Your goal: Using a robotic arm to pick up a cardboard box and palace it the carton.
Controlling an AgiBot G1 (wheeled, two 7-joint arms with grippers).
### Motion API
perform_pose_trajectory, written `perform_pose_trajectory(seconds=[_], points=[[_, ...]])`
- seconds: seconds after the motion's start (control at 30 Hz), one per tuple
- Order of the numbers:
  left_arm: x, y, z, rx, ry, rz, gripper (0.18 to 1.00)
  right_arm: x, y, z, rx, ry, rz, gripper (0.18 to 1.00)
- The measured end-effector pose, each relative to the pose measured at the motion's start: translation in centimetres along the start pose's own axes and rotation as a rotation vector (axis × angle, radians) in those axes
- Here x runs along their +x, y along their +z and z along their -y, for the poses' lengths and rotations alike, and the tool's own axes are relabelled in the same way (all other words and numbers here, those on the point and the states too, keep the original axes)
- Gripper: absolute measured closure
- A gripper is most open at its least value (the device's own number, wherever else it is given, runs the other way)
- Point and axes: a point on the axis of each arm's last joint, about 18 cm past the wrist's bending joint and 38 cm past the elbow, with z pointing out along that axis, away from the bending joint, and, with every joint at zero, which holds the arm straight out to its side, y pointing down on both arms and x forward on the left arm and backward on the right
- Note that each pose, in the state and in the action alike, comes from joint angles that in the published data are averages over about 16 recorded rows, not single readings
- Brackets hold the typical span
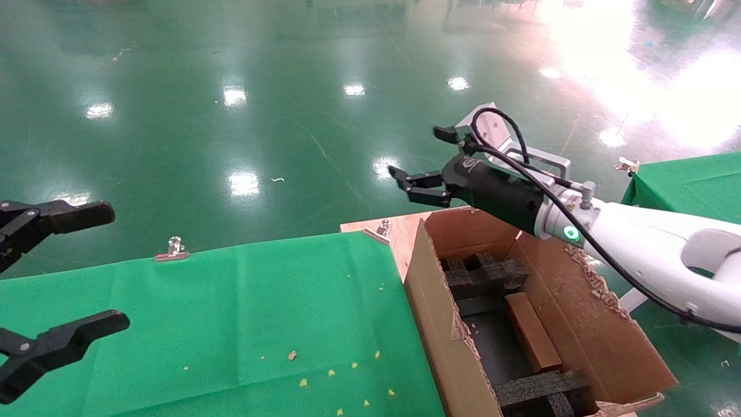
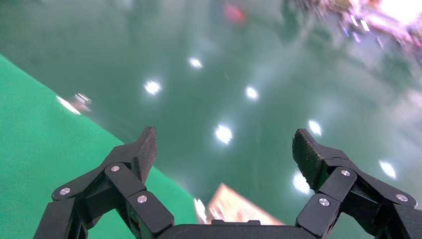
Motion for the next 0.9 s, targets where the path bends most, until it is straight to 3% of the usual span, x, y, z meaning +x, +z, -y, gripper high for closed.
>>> perform_pose_trajectory(seconds=[0.2, 0.43, 0.9], points=[[0.0, 0.0, 0.0, 0.000, 0.000, 0.000, 0.184, -0.4, 0.8, -0.2, -0.072, 0.026, 0.007, 0.178], [0.0, 0.0, 0.0, 0.000, 0.000, 0.000, 0.184, -1.8, 1.1, -0.5, -0.143, 0.060, 0.082, 0.178], [0.0, 0.0, 0.0, 0.000, 0.000, 0.000, 0.184, -6.4, -0.7, 0.9, -0.142, 0.092, 0.403, 0.178]])
